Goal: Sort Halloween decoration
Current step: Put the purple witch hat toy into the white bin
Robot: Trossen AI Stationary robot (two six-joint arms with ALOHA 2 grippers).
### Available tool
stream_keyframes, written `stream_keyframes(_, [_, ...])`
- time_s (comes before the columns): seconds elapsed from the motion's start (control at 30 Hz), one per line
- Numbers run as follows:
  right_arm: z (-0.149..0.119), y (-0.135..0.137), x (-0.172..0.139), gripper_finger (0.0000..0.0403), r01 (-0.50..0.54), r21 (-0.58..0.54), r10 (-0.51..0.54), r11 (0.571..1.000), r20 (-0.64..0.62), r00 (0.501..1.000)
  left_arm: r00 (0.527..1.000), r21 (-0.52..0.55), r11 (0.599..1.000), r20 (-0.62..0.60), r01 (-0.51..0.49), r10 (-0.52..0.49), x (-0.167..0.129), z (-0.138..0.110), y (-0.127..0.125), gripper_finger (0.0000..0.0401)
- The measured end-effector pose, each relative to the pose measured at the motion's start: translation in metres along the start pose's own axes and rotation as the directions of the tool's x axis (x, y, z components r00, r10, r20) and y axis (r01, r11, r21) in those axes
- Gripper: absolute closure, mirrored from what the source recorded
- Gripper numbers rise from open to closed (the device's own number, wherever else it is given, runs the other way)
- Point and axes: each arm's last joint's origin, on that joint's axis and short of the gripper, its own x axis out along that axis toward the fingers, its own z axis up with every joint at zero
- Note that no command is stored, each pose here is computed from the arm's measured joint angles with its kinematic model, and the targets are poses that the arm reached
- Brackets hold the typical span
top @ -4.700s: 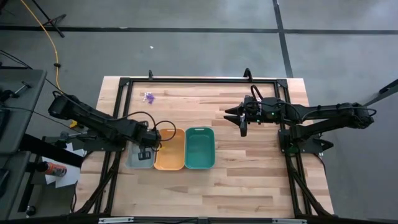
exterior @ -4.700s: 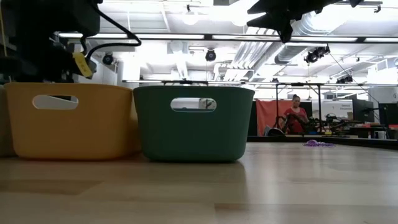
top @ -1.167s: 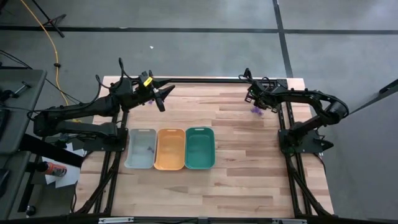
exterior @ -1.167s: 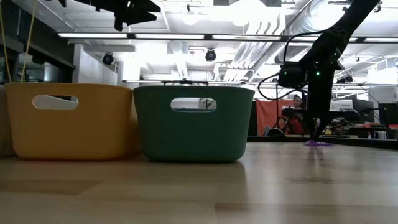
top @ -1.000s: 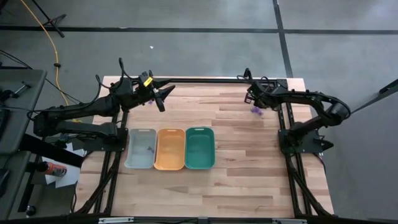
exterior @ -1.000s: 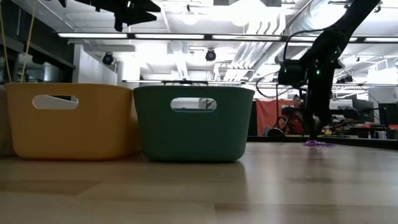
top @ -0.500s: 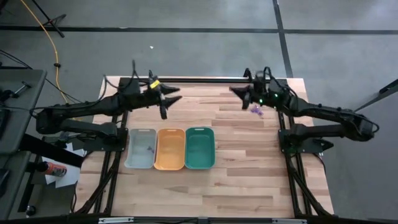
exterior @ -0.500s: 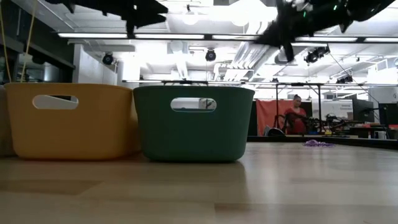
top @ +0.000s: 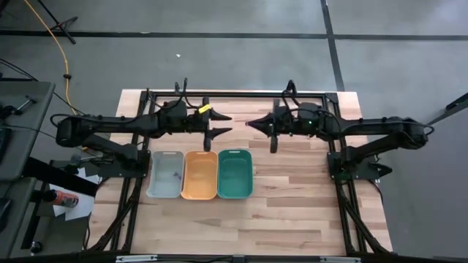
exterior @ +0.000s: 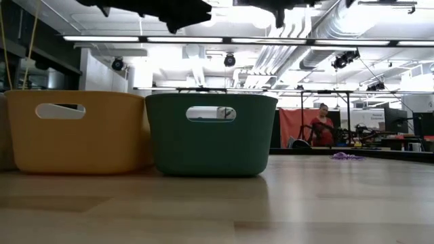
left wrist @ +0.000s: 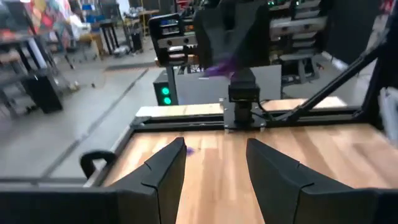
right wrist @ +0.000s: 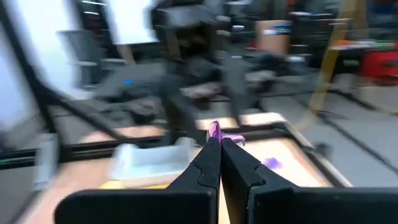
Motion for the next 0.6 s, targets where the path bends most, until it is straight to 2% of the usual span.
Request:
stream_keyframes(0.1, [0.010,0.001,0.006,0.0403,-0.099,0.021,0.099,0.995,-0.005,0.995,1.000,0.090,0.996,0.006,0.004,-0.005,0.000,0.003,-0.003,0.0243])
stream_keyframes(0.17, [0.013,0.001,0.011,0.0403,-0.105,0.023,0.106,0.994,-0.028,0.994,1.000,0.126,0.992,0.011,0.010,-0.011,0.000,0.005,-0.005,0.0243])
stream_keyframes(0.3, [0.016,0.002,0.022,0.0403,-0.112,-0.003,0.112,0.994,-0.055,0.992,1.000,0.134,0.991,0.015,0.025,-0.027,0.000,0.006,-0.010,0.0243])
stream_keyframes(0.5, [0.021,0.005,0.033,0.0403,-0.268,0.001,0.268,0.963,-0.058,0.962,0.998,0.164,0.985,0.019,0.056,-0.060,0.000,0.007,-0.019,0.0243])
stream_keyframes(0.6, [0.024,0.006,0.035,0.0403,-0.310,0.012,0.310,0.951,-0.053,0.949,0.997,0.177,0.982,0.020,0.068,-0.073,0.000,0.008,-0.022,0.0243])
